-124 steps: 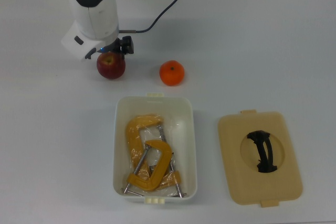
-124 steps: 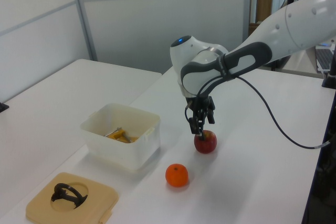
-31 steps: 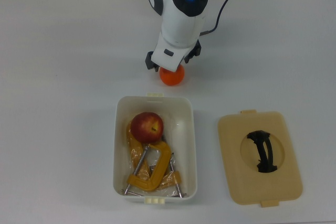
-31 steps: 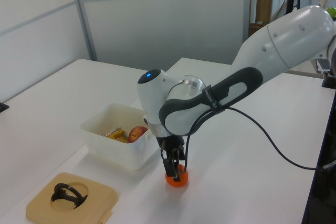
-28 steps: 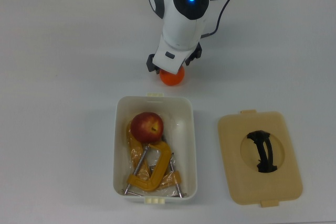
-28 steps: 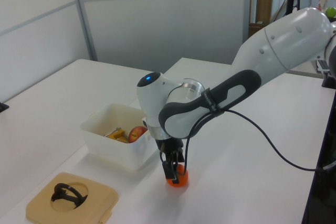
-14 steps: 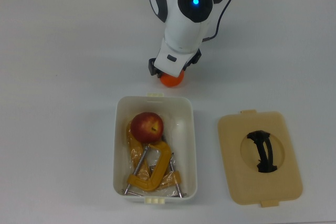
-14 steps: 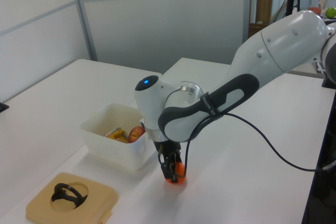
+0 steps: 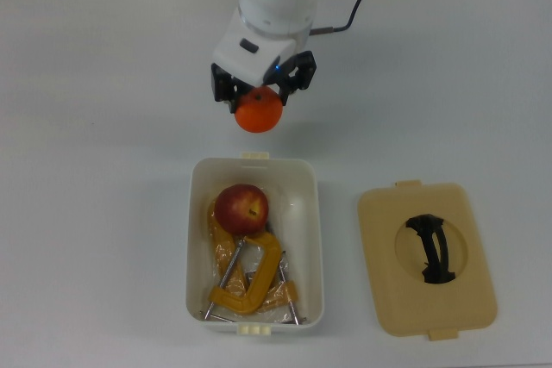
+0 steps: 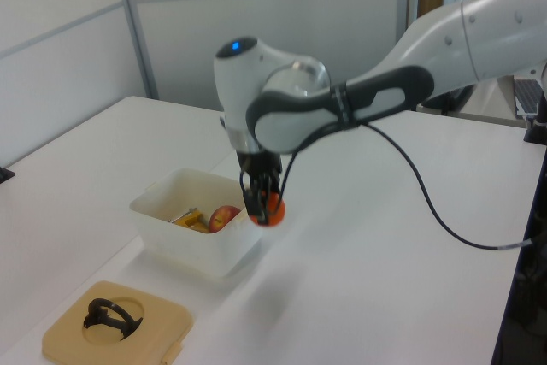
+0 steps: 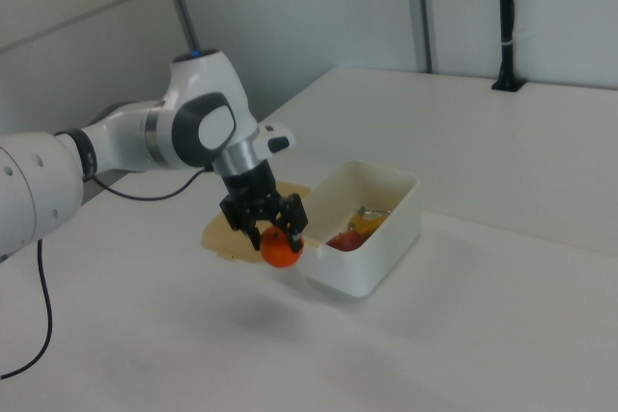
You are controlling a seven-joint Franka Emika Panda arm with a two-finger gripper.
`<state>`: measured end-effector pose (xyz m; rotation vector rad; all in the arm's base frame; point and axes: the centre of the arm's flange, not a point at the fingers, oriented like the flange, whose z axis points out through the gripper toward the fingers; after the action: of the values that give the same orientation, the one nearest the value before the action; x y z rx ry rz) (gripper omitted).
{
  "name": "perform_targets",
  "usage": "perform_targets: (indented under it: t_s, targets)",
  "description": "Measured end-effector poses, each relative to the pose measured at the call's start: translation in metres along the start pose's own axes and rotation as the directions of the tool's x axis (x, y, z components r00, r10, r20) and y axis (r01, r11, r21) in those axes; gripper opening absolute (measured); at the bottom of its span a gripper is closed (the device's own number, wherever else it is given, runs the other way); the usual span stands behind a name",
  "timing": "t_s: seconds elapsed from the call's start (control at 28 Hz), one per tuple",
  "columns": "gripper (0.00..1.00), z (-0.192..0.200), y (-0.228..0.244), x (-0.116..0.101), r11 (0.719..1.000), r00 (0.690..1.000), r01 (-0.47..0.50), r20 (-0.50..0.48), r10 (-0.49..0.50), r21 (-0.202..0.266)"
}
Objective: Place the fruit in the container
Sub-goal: 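Lift the tangerine and lower it into the container beside the apple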
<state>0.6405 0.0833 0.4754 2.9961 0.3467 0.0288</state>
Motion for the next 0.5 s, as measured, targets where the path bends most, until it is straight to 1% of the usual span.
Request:
perform_targets:
  t_s: [0.07, 0.18, 0.25, 0.29, 0.36, 0.5]
  targets:
    - [0.79, -0.011, 0.006, 0.002, 1.0, 1.0, -0.01, -0.023, 0.01, -0.002]
    - [0.79, -0.021, 0.012, 0.01, 1.0, 0.995, -0.028, -0.1, 0.027, -0.001]
    - [0.79, -0.025, 0.014, 0.019, 0.998, 0.983, -0.063, -0.173, 0.063, 0.006]
    - [0.79, -0.026, 0.016, 0.024, 0.995, 0.971, -0.095, -0.219, 0.097, 0.017]
    - [0.79, -0.022, 0.018, 0.03, 0.99, 0.957, -0.137, -0.256, 0.139, 0.028]
    - [0.79, -0.005, 0.019, 0.041, 0.979, 0.934, -0.203, -0.295, 0.201, 0.024]
